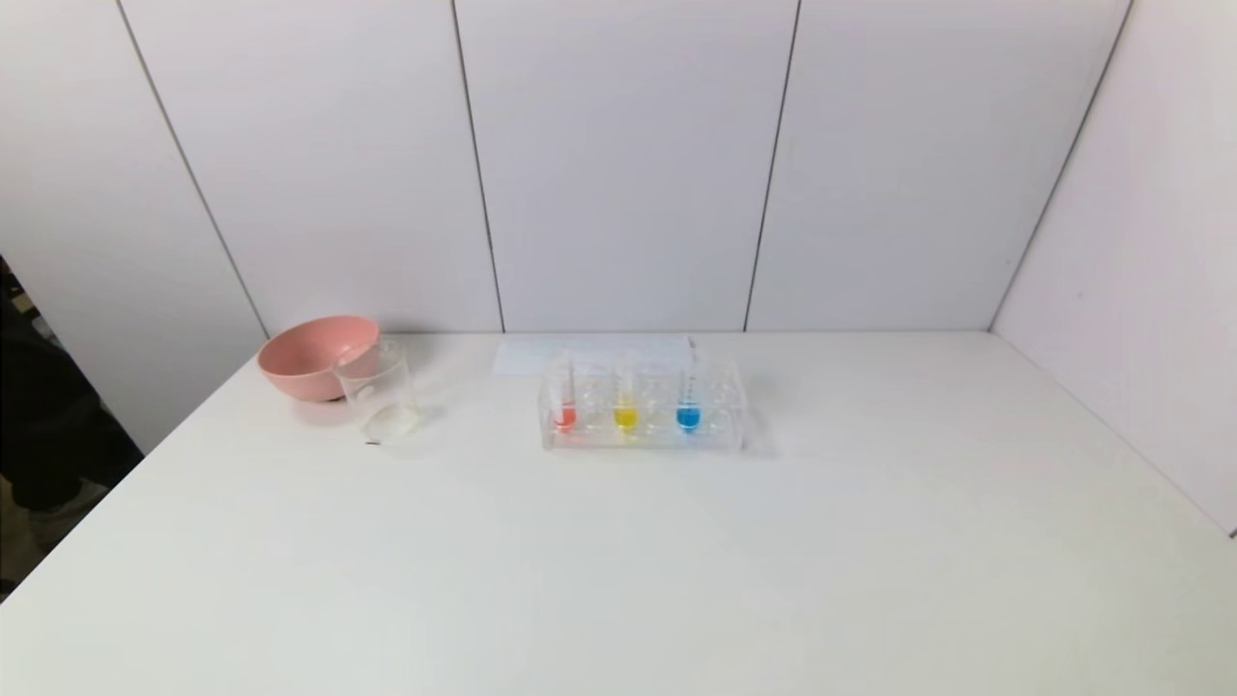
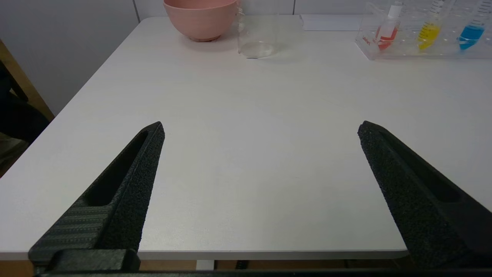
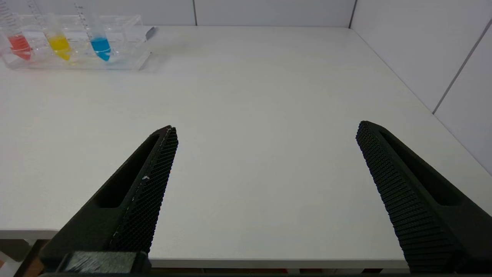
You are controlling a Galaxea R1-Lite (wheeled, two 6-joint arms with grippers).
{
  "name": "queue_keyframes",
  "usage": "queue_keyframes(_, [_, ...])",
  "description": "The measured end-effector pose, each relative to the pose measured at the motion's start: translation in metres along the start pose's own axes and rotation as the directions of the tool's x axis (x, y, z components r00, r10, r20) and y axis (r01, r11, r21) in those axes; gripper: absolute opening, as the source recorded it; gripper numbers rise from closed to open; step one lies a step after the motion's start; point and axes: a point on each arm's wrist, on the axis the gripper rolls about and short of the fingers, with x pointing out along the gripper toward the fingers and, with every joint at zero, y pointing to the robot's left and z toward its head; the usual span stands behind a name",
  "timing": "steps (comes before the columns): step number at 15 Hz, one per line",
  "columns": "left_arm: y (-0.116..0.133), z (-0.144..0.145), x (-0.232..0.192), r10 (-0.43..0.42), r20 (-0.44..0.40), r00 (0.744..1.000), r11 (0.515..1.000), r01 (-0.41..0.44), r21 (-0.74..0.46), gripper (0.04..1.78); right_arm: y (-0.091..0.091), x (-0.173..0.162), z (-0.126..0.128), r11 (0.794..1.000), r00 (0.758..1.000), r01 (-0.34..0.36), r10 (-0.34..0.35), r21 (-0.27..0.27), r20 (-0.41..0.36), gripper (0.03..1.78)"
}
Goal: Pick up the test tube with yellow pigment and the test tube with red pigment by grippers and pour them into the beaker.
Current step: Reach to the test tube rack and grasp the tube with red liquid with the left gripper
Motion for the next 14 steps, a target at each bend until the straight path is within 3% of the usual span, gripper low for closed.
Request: queue_keyframes(14, [0.0, 0.0, 0.0, 0.0, 0.0, 1.0, 1.0, 0.0, 0.0, 1.76, 0.0, 0.0, 0.0001, 1.0, 1.0, -0.001, 0.001, 0.0, 0.0, 1.7])
